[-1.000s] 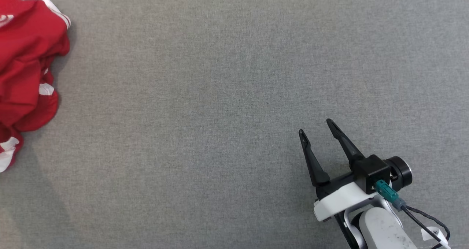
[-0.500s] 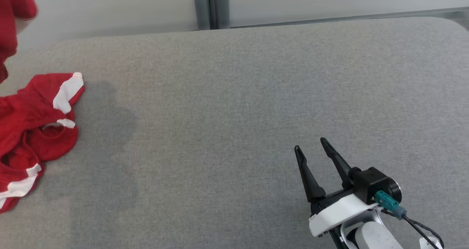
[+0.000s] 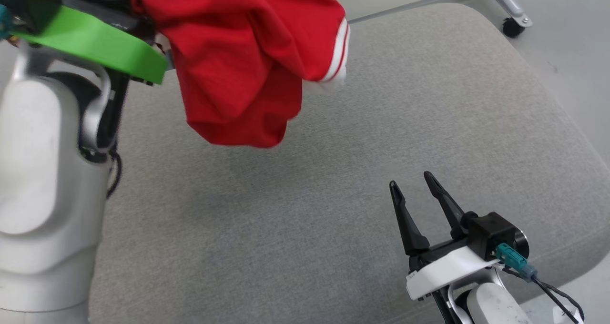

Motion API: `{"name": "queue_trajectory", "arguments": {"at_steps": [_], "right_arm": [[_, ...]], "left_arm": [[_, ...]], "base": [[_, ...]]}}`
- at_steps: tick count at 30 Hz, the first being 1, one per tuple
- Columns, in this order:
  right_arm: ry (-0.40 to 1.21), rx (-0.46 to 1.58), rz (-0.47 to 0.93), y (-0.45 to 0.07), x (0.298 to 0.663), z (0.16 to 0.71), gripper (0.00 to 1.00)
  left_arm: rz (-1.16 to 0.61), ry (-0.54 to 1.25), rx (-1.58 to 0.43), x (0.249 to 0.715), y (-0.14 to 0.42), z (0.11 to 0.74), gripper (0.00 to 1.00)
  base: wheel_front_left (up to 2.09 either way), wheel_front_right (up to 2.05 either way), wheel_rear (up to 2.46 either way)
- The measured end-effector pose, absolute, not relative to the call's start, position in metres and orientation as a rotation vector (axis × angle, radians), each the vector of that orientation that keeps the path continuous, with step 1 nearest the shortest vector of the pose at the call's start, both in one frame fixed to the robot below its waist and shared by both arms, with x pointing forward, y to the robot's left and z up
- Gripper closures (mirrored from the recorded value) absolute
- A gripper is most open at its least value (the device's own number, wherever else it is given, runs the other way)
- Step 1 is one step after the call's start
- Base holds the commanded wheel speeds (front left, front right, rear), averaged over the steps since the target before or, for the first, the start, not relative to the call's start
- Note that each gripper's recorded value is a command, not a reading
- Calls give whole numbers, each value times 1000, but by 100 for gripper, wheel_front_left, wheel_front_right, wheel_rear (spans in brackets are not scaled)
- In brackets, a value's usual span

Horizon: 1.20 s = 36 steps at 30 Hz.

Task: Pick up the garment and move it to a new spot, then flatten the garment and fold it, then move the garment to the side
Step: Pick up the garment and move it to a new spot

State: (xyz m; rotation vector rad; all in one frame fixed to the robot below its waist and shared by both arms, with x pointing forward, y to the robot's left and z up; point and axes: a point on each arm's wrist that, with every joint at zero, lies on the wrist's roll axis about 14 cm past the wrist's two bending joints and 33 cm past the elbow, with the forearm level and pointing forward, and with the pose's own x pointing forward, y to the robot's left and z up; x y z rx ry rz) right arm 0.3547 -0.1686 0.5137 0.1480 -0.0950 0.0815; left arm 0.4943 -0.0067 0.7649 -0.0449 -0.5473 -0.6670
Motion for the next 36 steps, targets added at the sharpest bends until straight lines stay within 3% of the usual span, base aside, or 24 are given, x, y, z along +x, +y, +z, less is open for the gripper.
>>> {"name": "queue_trajectory", "arguments": {"at_steps": [6,13,14,15,19,24,29,36], "right_arm": [[-79,144,-38,-204,342,508,0],[-44,134,-103,-223,340,499,0],[-32,132,-115,-226,339,496,0],[-25,130,-124,-229,338,494,0],[-1,122,-158,-239,338,487,0],[3,116,-181,-248,342,484,0],[17,104,-179,-250,346,478,0],[6,103,-130,-237,356,478,0]], "left_arm": [[-808,-315,-161,499,-77,665,100],[-849,39,-146,502,-112,520,100],[-850,90,-137,501,-115,499,56],[-852,109,-136,500,-117,490,0],[-853,143,-181,497,-126,469,0],[-765,29,-349,512,-110,503,0],[-621,-75,-416,512,-56,525,0],[-388,-73,-326,478,42,505,0]], "base": [[0,0,0],[0,0,0],[0,0,0],[0,0,0],[0,0,0],[0,0,0],[0,0,0],[0,0,0]]}}
